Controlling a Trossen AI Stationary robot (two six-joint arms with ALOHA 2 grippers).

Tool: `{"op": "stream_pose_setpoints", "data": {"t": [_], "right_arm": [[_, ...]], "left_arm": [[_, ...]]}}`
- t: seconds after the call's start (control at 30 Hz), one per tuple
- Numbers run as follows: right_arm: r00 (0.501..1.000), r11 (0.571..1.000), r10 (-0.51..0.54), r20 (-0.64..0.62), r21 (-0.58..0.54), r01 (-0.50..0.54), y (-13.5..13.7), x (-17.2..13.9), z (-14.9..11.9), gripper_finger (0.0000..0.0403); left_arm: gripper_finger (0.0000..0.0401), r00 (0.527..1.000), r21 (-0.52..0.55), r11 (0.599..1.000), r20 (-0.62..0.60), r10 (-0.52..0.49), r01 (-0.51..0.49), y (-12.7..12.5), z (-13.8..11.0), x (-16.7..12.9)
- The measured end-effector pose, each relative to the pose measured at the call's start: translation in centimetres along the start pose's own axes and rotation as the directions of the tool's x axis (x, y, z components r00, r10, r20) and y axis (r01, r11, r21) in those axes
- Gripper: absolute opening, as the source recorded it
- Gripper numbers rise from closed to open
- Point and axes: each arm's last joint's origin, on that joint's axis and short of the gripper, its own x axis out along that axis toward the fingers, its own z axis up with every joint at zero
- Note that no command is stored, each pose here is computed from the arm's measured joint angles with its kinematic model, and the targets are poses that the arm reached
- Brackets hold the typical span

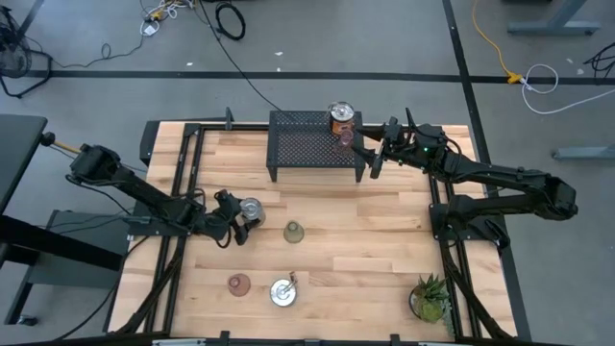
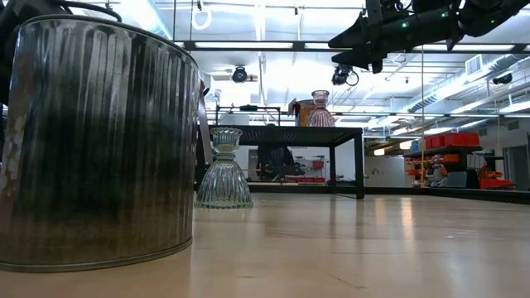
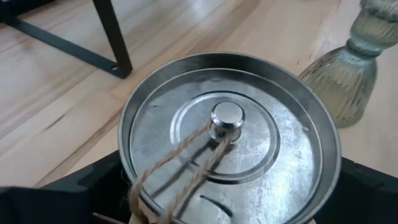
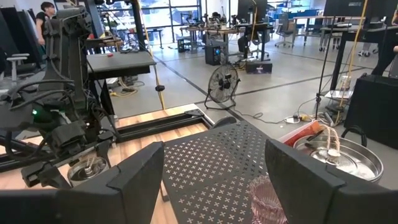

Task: Pick & Place candle stick holders
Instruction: Put the top silver scented candle on the shelf aligned with the other scented candles

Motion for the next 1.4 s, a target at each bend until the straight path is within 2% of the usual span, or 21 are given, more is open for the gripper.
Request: {"op": "stream_pose_setpoints", "data": {"t": [0.47, 0.67, 0.87, 1.03, 1.13, 1.23, 1.4], "right_arm": [[1.0, 1.0, 0.0, -0.009, 0.001, 0.0, 0.0, 0.0, -0.1, 0.0279], [1.0, 1.0, 0.0, -0.008, 0.0, 0.0, 0.0, 0.0, -0.1, 0.0279], [1.0, 1.0, 0.0, -0.008, 0.0, 0.0, 0.0, 0.0, -0.1, 0.0279], [1.0, 1.0, 0.0, -0.008, 0.0, 0.0, 0.0, 0.0, -0.1, 0.0279], [1.0, 1.0, 0.0, -0.008, 0.0, 0.0, 0.0, 0.0, -0.1, 0.0279], [1.0, 1.0, 0.0, -0.001, 0.0, 0.0, 0.0, 0.0, 0.0, 0.0279], [1.0, 1.0, 0.001, 0.01, -0.001, -0.001, 0.0, 0.0, 0.1, 0.0279]], "left_arm": [[0.0366, 0.999, -0.018, 0.999, 0.025, -0.047, 0.047, -0.3, 0.4, 0.0], [0.0366, 0.994, 0.008, 0.996, 0.065, -0.09, 0.089, -1.4, 1.9, -0.1], [0.0366, 0.987, 0.097, 0.991, 0.123, -0.099, 0.088, -3.9, 6.3, -0.5], [0.0366, 0.995, 0.13, 0.991, 0.099, 0.0, -0.012, -4.7, 12.0, -0.9], [0.0366, 0.993, 0.122, 0.989, 0.098, 0.068, -0.079, -3.9, 15.5, -0.8], [0.0366, 0.989, 0.125, 0.987, 0.12, 0.084, -0.099, -2.5, 18.4, -0.3], [0.0366, 0.983, 0.073, 0.996, 0.18, 0.045, -0.058, 0.7, 22.4, 1.1]]}}
